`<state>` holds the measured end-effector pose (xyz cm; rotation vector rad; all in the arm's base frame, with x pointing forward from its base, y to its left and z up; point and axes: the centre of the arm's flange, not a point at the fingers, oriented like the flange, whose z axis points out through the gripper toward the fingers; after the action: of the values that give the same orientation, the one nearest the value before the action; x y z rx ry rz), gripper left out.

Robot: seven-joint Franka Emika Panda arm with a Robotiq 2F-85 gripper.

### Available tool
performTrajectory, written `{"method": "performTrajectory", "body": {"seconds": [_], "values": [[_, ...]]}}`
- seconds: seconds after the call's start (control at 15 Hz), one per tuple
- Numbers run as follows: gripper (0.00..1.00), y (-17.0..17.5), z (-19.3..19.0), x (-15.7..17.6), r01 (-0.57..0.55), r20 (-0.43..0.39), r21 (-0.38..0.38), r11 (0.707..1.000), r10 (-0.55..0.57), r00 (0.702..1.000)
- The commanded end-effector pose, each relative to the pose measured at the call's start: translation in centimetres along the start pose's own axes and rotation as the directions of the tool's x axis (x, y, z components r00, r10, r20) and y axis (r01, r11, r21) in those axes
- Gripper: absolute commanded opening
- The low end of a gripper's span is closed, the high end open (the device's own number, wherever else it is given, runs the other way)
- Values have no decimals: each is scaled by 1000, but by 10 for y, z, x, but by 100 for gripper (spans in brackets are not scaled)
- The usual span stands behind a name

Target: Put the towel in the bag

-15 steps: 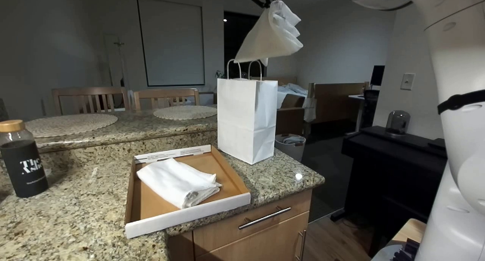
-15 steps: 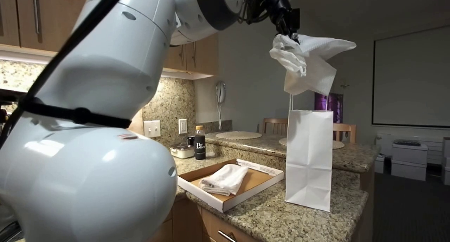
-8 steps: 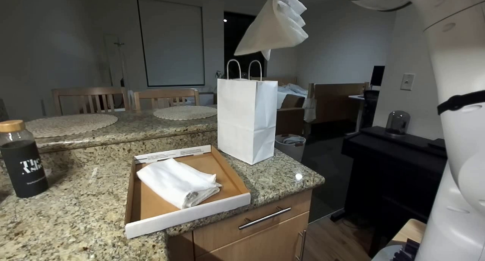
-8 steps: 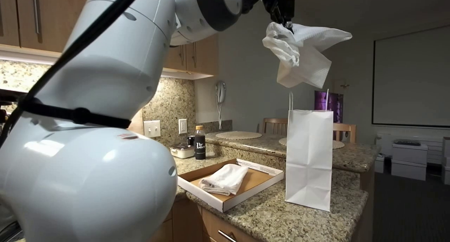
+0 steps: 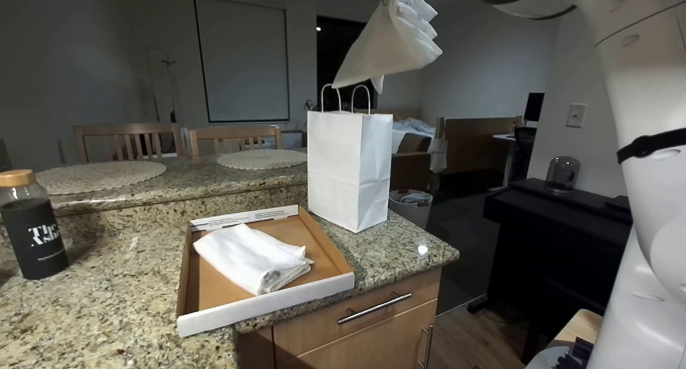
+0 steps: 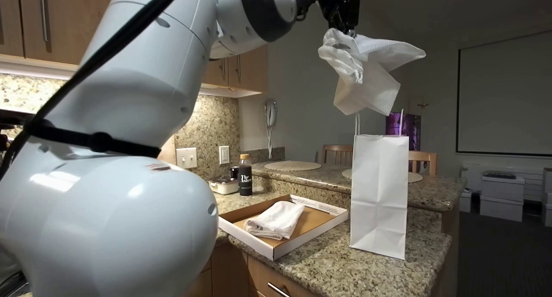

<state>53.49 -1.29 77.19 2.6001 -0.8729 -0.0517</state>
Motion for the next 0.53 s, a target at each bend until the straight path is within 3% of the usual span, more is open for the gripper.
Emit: {"method": "performTrajectory", "body": {"seconds": [0.0, 0.47], "values": [[7, -1, -27, 14, 49, 15, -1, 999, -49, 999], [7, -16, -31, 5, 31, 82, 221, 975, -50, 995]]}}
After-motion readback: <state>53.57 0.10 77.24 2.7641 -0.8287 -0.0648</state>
